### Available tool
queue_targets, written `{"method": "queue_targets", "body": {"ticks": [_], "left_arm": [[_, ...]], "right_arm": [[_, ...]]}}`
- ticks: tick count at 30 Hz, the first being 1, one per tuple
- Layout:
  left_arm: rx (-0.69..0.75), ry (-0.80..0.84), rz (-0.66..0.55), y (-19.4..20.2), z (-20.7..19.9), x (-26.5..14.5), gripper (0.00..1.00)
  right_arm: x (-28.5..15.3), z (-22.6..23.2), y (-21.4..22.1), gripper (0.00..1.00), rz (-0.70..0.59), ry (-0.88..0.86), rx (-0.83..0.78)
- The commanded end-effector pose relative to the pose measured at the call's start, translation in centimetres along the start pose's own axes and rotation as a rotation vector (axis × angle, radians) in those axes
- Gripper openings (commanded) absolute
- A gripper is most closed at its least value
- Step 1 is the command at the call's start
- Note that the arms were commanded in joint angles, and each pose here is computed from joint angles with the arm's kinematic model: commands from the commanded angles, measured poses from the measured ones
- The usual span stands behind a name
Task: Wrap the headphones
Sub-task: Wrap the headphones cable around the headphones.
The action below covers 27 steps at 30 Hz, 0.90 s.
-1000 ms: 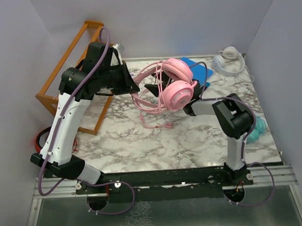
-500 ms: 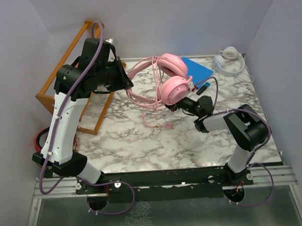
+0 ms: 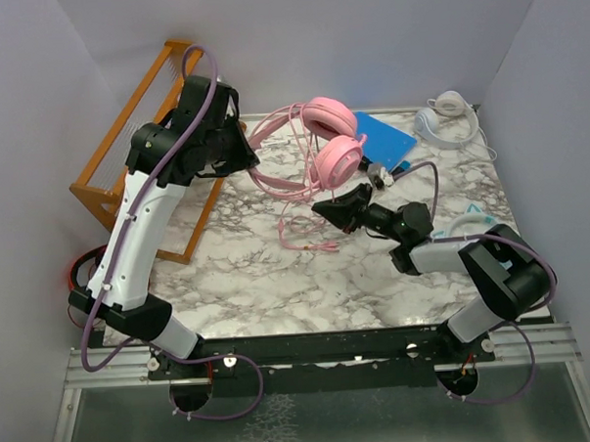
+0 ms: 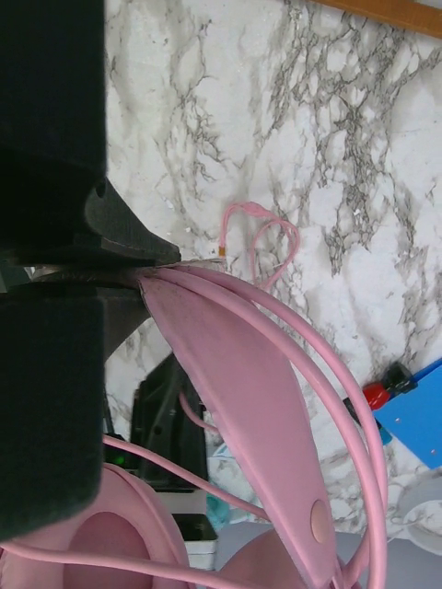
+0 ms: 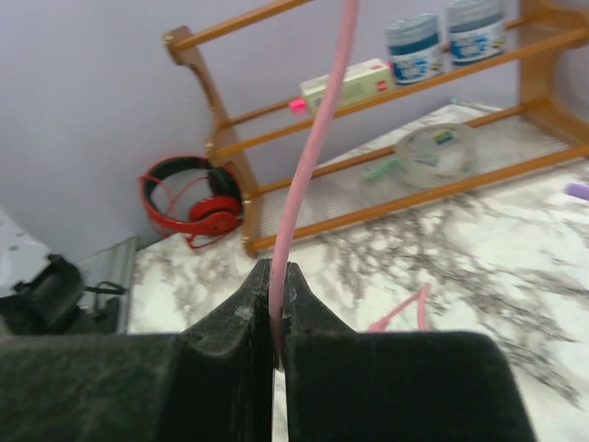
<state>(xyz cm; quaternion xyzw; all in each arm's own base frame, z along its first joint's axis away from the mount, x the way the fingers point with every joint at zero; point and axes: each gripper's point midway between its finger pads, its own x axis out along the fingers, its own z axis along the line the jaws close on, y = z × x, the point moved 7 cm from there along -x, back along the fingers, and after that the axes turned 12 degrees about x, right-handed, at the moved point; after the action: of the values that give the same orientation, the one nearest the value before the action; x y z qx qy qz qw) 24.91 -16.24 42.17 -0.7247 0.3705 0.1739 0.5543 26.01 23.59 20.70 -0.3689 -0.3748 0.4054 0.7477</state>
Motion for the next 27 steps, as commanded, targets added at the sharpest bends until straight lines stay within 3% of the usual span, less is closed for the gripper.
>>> {"method": "queue_targets", "body": {"ticks": [1,12,17,27], "left_arm": [[-0.118,0.017,-0.169,-1.9,-0.6,0.0,0.00],[-0.165,-0.267,-0.274,-3.3,2.2,3.5,0.00],[-0.155,-0.372,-0.323,-3.3,3.6,6.1,0.00],[-0.145,-0.356,-0.463,-0.4,5.7,10.2,0.00]], "right_arm": [[0.2,4.5,0.6,0.08,-0.016,-0.208,0.091],[1.9,13.6,1.5,0.06,0.064,-0.416,0.101],[2.0,15.3,-0.7,0.12,0.062,-0.447,0.091],[4.9,16.7,-4.7,0.22,-0.031,-0.444,0.205]]}}
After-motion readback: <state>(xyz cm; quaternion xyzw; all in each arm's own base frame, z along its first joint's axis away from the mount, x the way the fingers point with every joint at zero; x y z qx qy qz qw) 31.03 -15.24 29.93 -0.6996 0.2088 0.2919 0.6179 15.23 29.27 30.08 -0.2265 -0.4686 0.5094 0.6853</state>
